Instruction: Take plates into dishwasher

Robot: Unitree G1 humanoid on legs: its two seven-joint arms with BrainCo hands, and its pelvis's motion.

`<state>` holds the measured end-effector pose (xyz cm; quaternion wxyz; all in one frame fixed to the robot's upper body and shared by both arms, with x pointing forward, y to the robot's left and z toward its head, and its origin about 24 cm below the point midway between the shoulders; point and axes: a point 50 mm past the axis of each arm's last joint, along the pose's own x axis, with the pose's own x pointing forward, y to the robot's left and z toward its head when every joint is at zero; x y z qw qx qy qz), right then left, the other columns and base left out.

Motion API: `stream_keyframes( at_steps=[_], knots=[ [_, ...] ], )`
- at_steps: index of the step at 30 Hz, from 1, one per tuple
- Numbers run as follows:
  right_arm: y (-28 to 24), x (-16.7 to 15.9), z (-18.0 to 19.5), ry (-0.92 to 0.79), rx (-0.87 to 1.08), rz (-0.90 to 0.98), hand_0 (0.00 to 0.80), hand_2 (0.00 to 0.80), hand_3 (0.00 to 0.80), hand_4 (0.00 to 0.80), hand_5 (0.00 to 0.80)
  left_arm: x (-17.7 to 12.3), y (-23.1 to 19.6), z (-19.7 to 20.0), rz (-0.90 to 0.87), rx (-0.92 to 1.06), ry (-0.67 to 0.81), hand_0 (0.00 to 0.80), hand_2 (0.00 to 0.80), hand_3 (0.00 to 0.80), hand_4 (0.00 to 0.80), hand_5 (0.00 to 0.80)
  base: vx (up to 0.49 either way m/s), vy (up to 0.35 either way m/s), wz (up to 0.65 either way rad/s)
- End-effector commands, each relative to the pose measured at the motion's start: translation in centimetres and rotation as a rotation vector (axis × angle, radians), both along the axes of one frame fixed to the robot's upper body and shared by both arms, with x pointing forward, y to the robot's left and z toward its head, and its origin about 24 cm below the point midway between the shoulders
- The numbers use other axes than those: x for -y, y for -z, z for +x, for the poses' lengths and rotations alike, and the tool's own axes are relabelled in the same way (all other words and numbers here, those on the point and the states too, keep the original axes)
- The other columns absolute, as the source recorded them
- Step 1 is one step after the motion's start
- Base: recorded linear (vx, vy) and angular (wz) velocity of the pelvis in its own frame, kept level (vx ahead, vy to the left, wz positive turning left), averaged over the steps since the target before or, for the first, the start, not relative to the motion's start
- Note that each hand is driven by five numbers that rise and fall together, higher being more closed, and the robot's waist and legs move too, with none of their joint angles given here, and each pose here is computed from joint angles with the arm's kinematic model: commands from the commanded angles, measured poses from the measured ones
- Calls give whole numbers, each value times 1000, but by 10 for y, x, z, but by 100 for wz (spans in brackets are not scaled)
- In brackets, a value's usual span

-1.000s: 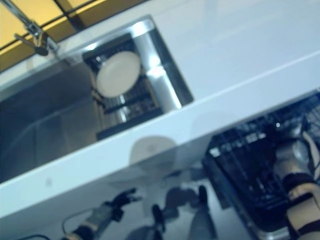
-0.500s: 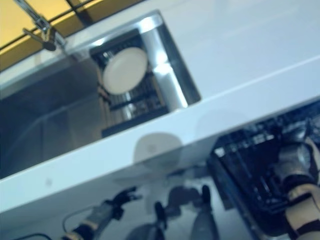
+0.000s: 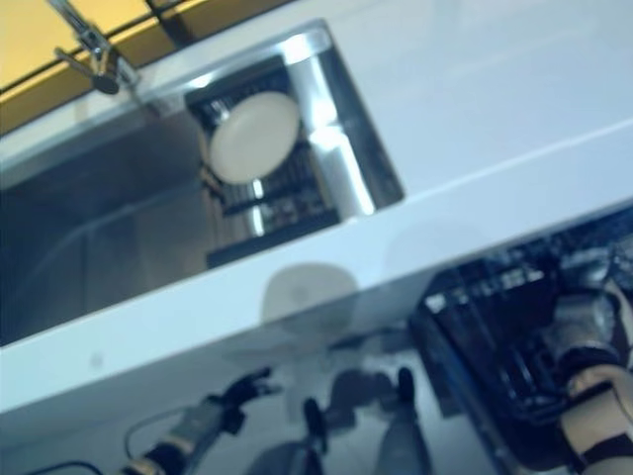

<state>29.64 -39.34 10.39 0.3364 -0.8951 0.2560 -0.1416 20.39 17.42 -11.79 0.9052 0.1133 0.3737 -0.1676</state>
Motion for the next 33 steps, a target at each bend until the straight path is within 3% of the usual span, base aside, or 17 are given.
stream_keyframes(
  at_steps=[1, 6, 7, 8, 9, 12, 33],
  knots=[
    [26, 1, -8, 83, -40, 106, 800, 800, 800, 800, 800, -15, -5, 7, 50, 19, 29, 0, 0, 0, 0, 0, 0, 0, 0],
    [30, 4, -14, 109, -31, 123, 800, 800, 800, 800, 800, -17, -4, 5, 58, 13, 27, 0, 0, 0, 0, 0, 0, 0, 0],
    [32, 5, -16, 122, -25, 133, 731, 731, 731, 731, 731, -18, -3, 5, 62, 10, 28, 0, 0, 0, 0, 0, 0, 0, 0],
    [32, 6, -17, 130, -20, 141, 521, 521, 521, 521, 521, -18, -3, 4, 64, 7, 29, 0, 0, 0, 0, 0, 0, 0, 0],
    [34, 6, -19, 134, -17, 146, 452, 452, 452, 452, 452, -18, -2, 3, 67, 4, 28, 0, 0, 0, 0, 0, 0, 0, 0],
    [35, 7, -21, 136, -3, 149, 0, 0, 0, 0, 0, -20, -2, 2, 76, -2, 23, 0, 0, 0, 0, 0, 0, 0, 0],
    [21, 20, -31, 151, 39, 106, 0, 0, 0, 0, 0, -33, 5, -14, 110, -67, 17, 0, 0, 0, 0, 0, 23, 3, -2]
  ],
)
